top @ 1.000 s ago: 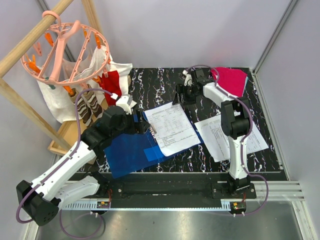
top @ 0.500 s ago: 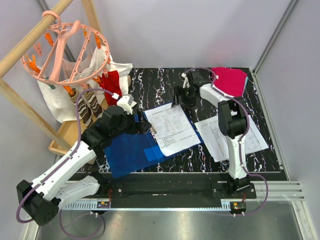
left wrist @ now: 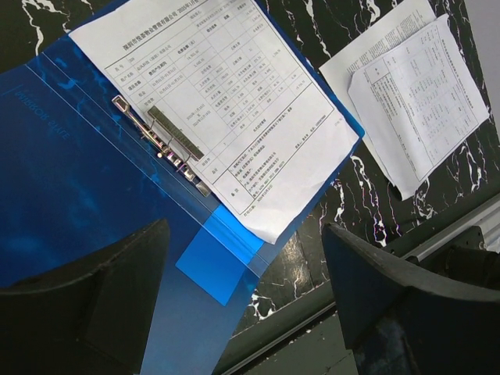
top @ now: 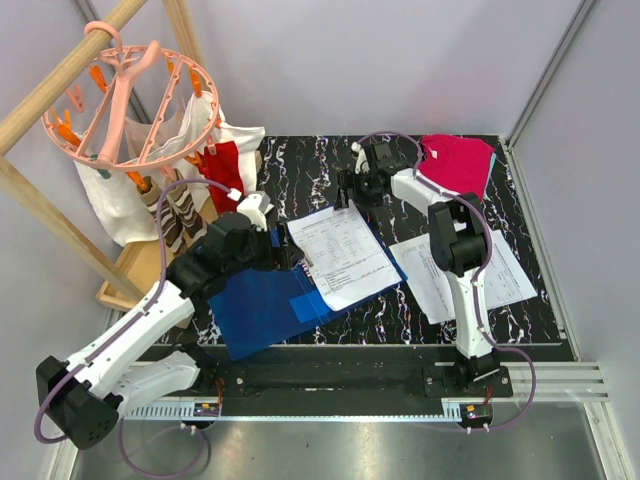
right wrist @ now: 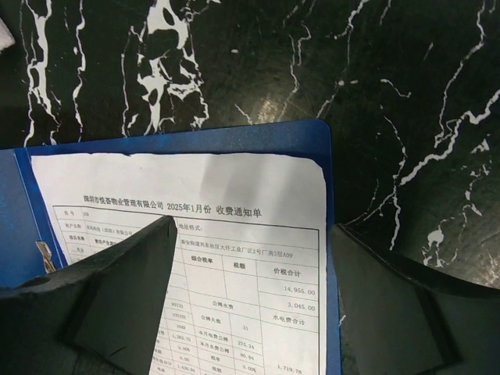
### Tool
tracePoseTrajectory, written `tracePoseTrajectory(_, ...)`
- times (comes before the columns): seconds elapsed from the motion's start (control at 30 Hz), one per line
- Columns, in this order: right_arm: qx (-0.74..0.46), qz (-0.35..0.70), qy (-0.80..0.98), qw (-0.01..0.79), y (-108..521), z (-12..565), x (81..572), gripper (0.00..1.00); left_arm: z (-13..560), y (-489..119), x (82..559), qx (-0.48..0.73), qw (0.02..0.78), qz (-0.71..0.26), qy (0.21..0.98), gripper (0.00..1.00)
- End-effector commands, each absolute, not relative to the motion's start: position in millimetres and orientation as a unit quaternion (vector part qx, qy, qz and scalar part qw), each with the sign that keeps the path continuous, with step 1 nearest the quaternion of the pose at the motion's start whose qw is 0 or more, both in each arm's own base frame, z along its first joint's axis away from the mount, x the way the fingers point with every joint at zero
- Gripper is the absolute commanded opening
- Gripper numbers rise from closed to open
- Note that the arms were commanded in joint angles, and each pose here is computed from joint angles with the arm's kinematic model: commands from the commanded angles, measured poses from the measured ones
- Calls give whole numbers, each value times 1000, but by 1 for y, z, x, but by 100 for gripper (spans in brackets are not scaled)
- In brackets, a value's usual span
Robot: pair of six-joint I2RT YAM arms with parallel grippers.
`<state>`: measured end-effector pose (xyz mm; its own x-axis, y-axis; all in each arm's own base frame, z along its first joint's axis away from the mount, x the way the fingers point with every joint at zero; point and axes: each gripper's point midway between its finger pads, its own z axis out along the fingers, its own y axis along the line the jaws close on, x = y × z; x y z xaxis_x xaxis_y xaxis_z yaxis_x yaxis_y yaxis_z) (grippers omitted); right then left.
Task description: Put the files into the folder
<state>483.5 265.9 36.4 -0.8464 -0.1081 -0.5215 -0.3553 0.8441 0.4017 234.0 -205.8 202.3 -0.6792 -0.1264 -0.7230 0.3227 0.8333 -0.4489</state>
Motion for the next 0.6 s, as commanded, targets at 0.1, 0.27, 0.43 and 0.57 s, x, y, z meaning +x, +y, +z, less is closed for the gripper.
tracePoseTrajectory(0.1,-115,231,908,329,273,101,507,89,198,-230,243,78,385,-312,865,83)
tracePoseTrajectory(0.27,122,123,936,306,163,120,466,95,199,-303,258,130,374,-345,851,81)
tracePoseTrajectory(0.43,260,84,916,295,63,127,393,95,180,-390,268,182,327,-382,845,78)
tracePoseTrajectory(0.57,351,0,891,288,-5,96,316,94,189,-464,263,225,301,-430,821,78)
